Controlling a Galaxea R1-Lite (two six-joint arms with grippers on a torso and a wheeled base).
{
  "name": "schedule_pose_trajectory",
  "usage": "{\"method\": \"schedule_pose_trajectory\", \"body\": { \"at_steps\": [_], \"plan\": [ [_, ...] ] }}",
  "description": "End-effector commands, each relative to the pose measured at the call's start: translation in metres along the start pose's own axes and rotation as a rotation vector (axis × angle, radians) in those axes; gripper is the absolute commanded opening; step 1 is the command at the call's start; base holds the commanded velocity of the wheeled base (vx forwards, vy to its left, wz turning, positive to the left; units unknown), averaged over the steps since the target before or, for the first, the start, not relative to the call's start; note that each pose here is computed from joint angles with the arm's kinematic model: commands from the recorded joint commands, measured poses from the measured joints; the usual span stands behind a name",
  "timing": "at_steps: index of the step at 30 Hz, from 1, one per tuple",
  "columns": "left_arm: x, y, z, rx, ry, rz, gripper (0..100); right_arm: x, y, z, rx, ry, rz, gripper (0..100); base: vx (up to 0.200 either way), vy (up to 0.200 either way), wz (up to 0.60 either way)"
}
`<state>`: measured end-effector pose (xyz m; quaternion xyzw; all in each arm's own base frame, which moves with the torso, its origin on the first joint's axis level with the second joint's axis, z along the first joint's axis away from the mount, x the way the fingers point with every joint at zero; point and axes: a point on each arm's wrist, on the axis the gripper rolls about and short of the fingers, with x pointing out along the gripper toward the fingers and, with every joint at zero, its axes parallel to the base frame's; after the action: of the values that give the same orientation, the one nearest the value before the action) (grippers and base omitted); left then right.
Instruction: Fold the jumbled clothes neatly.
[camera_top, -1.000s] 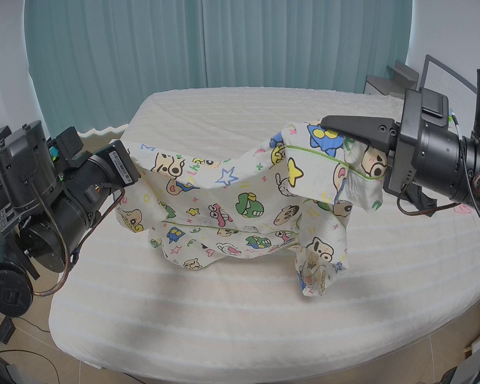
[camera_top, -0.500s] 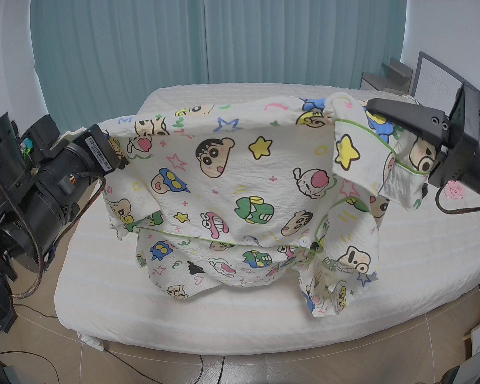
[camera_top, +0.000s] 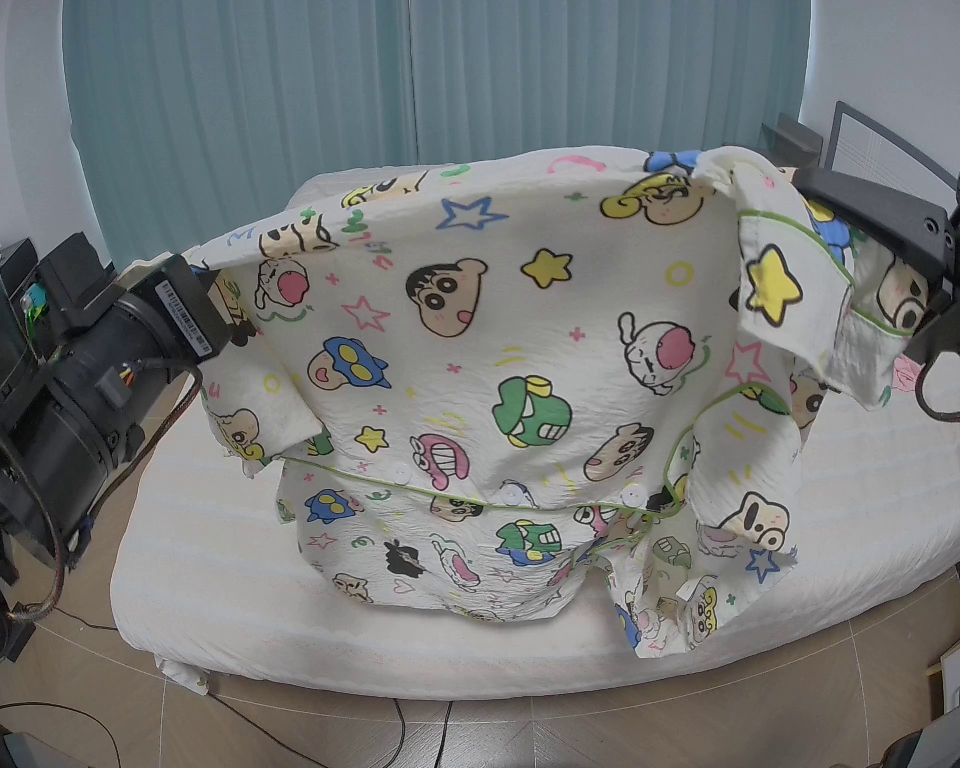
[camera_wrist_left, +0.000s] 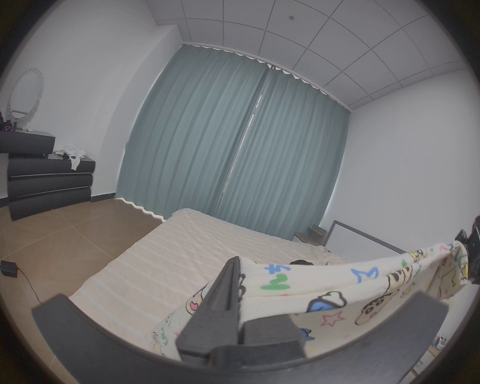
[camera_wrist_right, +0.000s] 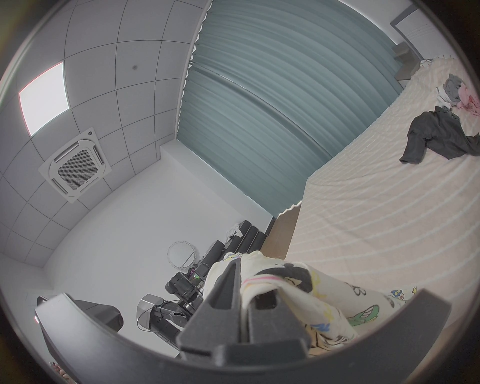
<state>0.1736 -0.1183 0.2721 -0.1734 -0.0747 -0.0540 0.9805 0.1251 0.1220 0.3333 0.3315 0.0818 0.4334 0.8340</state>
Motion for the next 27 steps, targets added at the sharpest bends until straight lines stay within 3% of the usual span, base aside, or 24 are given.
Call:
{"method": "schedule_pose_trajectory", "body": {
  "at_steps": [1,13,27],
  "plan": [
    [-0.016,-0.001,0.003,-0.011,0.006,-0.042,0,-0.014,0.005,0.0,0.001,0.007,0.013,0,0.0,0.0,0.0],
    [-0.04,0.0,0.011,-0.012,0.042,-0.1,0,-0.034,0.013,-0.002,0.008,0.047,0.027,0,0.0,0.0,0.0],
    [-0.067,0.003,0.027,-0.029,0.073,-0.181,0,-0.052,0.026,0.007,0.01,0.071,0.101,0,0.0,0.0,0.0]
  ]
}}
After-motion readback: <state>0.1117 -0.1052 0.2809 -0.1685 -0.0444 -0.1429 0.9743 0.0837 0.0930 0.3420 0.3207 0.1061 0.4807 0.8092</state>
